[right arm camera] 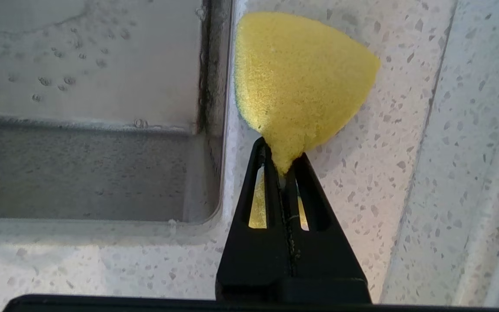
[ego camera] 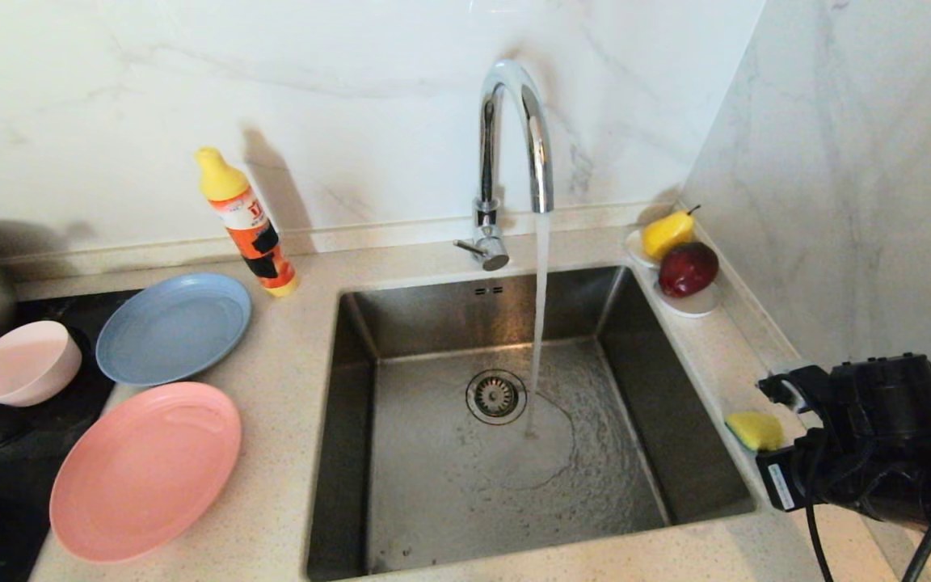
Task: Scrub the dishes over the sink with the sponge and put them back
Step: Put down the sponge
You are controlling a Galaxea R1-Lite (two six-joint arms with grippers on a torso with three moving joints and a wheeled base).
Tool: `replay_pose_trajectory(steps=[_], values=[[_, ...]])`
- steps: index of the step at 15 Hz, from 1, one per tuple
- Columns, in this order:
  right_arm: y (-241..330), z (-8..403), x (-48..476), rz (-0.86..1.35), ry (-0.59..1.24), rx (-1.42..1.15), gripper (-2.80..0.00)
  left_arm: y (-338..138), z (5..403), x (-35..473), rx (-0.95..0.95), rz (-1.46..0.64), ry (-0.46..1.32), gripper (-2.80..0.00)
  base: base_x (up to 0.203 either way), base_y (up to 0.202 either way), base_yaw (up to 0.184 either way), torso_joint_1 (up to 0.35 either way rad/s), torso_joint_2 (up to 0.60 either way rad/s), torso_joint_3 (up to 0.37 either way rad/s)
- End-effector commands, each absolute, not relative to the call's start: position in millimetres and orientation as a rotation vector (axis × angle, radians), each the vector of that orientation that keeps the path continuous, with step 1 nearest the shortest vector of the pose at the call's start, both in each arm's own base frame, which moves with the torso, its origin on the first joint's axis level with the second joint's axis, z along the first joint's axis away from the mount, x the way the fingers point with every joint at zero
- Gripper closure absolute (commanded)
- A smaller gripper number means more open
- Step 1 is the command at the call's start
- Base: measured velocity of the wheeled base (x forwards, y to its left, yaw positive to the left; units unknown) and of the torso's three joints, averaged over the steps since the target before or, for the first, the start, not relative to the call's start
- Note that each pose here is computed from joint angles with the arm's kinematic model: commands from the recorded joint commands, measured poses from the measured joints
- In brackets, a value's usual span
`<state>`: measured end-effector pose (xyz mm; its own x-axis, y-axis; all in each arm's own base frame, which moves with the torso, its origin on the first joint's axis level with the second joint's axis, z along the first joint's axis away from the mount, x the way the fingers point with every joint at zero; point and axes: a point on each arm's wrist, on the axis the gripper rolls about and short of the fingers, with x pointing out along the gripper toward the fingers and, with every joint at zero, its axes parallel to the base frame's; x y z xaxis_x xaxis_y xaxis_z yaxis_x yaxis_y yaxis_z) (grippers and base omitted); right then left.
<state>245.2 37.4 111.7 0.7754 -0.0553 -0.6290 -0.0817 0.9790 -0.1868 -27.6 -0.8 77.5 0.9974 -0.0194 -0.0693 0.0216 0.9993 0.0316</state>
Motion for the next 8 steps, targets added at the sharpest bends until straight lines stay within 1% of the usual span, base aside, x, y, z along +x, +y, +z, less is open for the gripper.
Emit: replay_pose_trajectory(steps=[1,8], values=[[38.6,112.9,242.6,0.020,0.678,-0.209,0.00,-0.8,77.4,-27.4,0.032,-0.021,0.073,0.00,0.000,0.000,0.000,0.000,0.00,0.000],[37.8,108.2,242.2,0.003,0.700,-0.179,0.00,-0.9,77.4,-27.4,0.032,-0.020,0.073,0.00,0.000,0.000,0.000,0.000,0.00,0.000]])
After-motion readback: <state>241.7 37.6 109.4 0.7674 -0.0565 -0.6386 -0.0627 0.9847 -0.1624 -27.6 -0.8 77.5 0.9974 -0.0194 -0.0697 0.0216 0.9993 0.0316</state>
